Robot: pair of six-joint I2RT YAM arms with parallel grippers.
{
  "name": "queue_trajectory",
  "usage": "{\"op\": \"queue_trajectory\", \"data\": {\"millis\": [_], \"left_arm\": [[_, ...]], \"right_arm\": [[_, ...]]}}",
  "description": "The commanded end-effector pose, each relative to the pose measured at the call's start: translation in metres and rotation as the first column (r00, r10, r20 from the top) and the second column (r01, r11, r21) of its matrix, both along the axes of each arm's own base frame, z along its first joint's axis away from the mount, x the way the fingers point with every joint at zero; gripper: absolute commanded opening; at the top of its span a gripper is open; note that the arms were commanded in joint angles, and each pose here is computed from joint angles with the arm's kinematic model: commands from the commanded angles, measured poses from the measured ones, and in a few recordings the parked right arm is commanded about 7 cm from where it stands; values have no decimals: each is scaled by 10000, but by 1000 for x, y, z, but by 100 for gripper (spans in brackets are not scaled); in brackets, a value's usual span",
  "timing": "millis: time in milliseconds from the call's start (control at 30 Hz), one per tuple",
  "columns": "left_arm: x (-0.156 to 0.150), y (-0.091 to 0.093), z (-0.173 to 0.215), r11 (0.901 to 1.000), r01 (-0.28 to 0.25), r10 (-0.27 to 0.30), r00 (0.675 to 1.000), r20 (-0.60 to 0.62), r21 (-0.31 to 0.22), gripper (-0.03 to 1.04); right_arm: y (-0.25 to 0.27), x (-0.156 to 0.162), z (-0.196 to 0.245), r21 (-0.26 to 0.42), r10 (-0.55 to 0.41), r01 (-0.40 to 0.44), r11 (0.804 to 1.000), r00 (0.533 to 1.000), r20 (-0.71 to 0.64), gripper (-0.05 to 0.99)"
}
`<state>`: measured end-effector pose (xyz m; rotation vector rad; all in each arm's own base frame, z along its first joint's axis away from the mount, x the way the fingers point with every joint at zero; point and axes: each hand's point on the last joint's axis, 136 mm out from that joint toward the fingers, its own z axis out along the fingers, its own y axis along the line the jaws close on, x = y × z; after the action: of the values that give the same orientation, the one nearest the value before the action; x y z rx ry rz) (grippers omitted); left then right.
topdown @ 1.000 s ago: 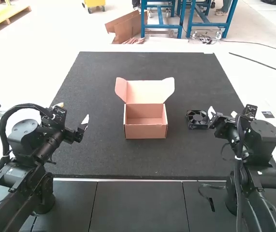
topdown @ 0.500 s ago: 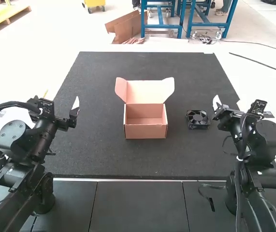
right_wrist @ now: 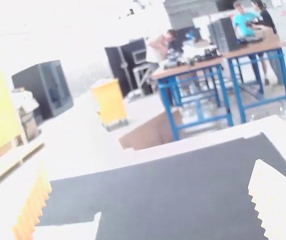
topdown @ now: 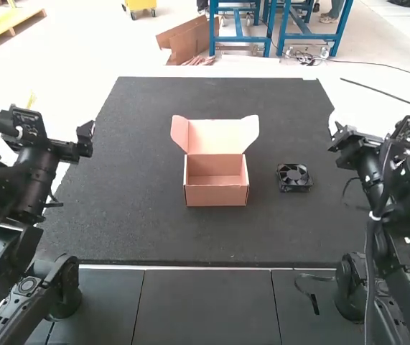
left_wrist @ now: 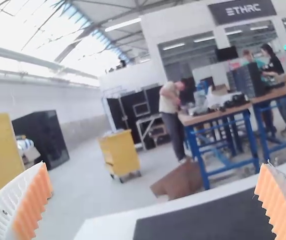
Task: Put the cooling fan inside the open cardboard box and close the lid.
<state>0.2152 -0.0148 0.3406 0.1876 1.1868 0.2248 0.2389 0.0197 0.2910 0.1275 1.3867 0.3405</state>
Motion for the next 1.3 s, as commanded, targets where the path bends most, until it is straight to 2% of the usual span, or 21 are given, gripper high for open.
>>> {"op": "queue_trajectory", "data": {"millis": [0, 167, 233, 300, 400, 533, 667, 867, 933, 1000, 1067, 1167, 1267], "left_arm": [[-7, 10, 31, 9986, -429, 439, 9985, 331, -295, 96], [-3, 18, 58, 9947, -893, 904, 9957, 190, -515, 96], [0, 20, 71, 9926, -993, 1004, 9949, 112, -703, 96], [7, 24, 79, 9882, -1226, 1214, 9924, -185, -918, 96], [21, 26, 88, 9807, -1339, 1246, 9895, -727, -1424, 96], [43, 25, 91, 9703, -1459, 1119, 9779, -1769, -1929, 96], [72, 17, 67, 9768, -1641, 1086, 9334, -3421, -1376, 96], [94, 11, 47, 9825, -1694, 1132, 8732, -4741, -774, 96], [96, 4, 40, 9890, -1374, 892, 8488, -5211, -544, 96], [96, -3, 37, 9944, -1018, 696, 8334, -5483, -286, 96], [97, -6, 33, 9956, -928, 670, 8145, -5763, -155, 96], [99, -18, 21, 9991, -421, 343, 7762, -6295, 25, 96], [98, -31, 12, 9999, 66, 9, 7491, -6624, 88, 96]], "right_arm": [[-5, 3, 37, 123, -227, 227, 9997, 9997, 22, 91], [-5, 12, 61, 0, -275, 277, 9996, 9932, -1131, 91], [-6, 15, 65, -582, -409, 318, 9978, 9858, -1628, 91], [-16, 19, 70, -1543, -1190, 890, 9840, 9731, -1974, 91], [-15, 20, 66, -1736, -1164, 638, 9828, 9428, -3123, 91], [-8, 20, 75, -1966, -941, 235, 9802, 9289, -3582, 91], [-5, 33, 72, -2036, -922, 27, 9790, 8973, -4317, 90], [-9, 59, 49, -2177, -1215, 33, 9760, 8378, -5323, 90], [-10, 68, 36, -2215, -1256, -36, 9752, 8148, -5660, 90], [-11, 77, 34, -2264, -1320, -7, 9740, 8108, -5702, 91], [-11, 85, 30, -2285, -1355, -25, 9735, 7990, -5859, 90], [-16, 101, 4, -2488, -1720, 50, 9686, 7356, -6552, 91], [-25, 111, -26, -2730, -2142, 88, 9620, 6449, -7337, 91]]}}
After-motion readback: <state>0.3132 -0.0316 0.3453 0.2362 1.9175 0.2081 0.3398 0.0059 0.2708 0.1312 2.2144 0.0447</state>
